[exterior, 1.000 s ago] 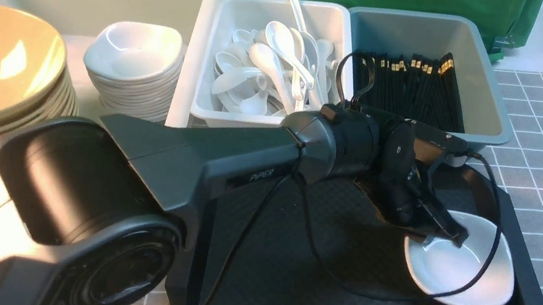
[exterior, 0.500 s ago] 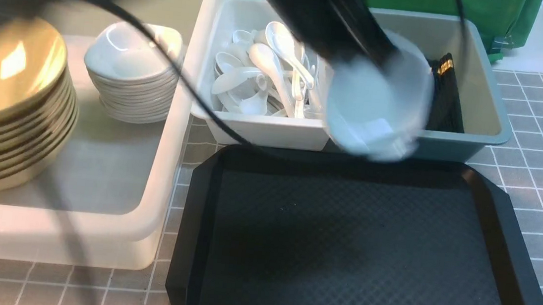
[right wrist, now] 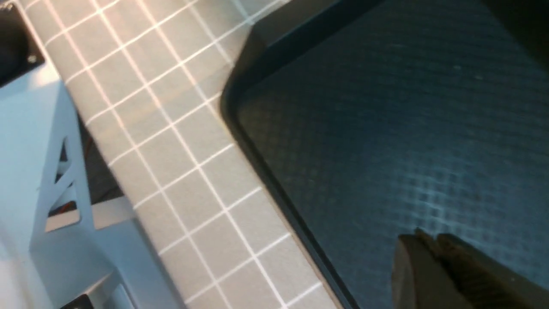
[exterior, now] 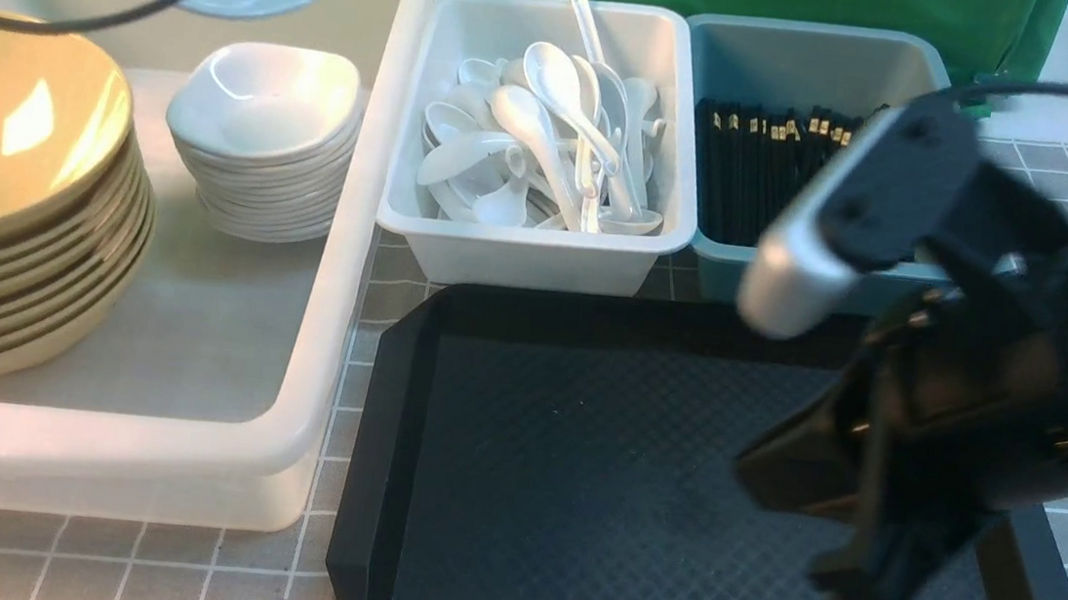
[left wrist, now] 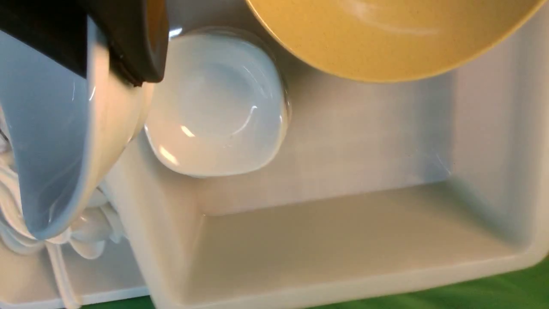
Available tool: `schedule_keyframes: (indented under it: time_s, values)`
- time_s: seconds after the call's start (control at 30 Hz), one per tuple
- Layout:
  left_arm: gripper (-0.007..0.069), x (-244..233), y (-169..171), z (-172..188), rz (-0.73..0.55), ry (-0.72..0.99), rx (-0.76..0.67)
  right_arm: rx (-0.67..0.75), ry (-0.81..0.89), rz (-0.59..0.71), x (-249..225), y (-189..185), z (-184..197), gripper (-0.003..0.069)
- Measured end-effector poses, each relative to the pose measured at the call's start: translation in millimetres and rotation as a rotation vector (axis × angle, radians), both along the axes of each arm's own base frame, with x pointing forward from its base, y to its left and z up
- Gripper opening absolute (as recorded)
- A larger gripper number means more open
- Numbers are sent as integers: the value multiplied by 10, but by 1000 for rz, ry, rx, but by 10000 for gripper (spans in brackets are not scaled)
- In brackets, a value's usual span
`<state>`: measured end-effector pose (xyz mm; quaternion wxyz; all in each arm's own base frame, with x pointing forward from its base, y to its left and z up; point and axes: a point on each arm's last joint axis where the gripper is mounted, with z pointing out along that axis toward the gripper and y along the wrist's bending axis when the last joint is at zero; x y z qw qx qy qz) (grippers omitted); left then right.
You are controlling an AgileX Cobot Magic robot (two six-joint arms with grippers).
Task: On grey table put chopsticks spoon bowls plates into blue grey white boxes.
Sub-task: 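Place the white bowl into the white bin with the other dishes with the left gripper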
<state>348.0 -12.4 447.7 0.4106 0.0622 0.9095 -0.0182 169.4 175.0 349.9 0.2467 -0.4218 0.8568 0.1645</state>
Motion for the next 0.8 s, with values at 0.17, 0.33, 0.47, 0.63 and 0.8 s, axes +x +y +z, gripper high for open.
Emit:
schedule_keyframes:
  time_s: [0.17,0.33,0.47,0.63,0.8]
  values:
    - [1,419,121,-390,-11,40,-41,-22,23,12,44,72,-87,78]
    - [1,767,134,-856,-49,111,-39,-36,13,12,56,66,-95,78]
    - [1,1004,139,-1256,-118,158,17,-56,-16,11,80,52,-97,78]
    - [24,1122,157,-1357,-143,106,62,-77,-30,12,104,48,-114,78]
    - [162,1154,190,-1434,-184,116,148,-92,-19,12,139,77,-165,78]
